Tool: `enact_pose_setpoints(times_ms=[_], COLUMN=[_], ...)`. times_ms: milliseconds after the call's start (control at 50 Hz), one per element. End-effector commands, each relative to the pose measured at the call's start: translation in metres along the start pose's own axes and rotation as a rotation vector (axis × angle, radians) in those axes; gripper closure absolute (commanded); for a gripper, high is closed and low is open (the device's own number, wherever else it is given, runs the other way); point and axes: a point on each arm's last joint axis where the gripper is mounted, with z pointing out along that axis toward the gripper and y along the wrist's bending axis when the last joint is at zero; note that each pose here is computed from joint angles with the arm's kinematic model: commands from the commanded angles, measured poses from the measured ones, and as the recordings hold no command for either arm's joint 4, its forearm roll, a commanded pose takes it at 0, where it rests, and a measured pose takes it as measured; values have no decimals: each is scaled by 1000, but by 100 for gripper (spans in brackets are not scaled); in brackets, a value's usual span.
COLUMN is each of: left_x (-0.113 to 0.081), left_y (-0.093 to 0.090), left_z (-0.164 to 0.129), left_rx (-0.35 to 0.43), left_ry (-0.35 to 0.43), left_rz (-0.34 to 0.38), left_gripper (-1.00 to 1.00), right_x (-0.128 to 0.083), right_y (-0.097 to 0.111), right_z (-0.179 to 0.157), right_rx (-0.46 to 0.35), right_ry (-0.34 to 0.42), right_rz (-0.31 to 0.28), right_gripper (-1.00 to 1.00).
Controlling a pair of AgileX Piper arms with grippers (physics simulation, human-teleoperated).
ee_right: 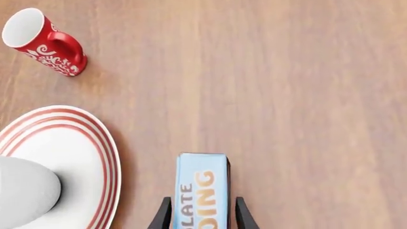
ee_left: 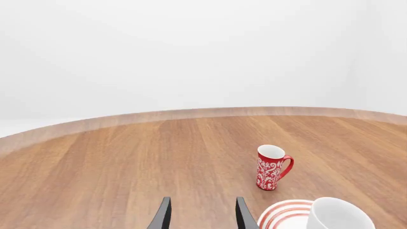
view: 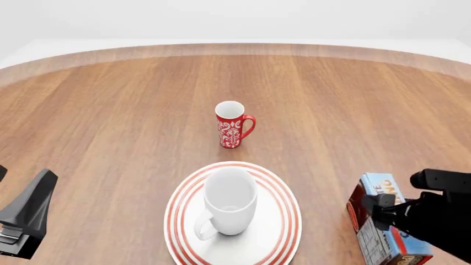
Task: Pick up the white mug and put it on the plate, and put the chocolate pudding to the right of the plate.
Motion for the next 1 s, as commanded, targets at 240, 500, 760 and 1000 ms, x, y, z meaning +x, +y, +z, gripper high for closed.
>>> enact_pose_setpoints(times_ms=[240, 500, 760, 1000], left_x=[0, 0, 0, 0], left_y=[0, 0, 0, 0], left_z=[0, 0, 0, 0], left_rx=[0, 1, 1, 0], left_ry=[0, 0, 0, 0], left_rz=[0, 0, 0, 0], left_gripper=[-100, -100, -100, -100], right_x=[4, -10, -25, -53], right_y=[1, 3, 6, 9], right_z=[-2, -16, -30, -63], right_rx=[-8, -8, -16, -14], right_ry=[22, -15, -57, -154], right_rz=[38, 28, 19, 9], right_gripper=[-100, -100, -100, -100])
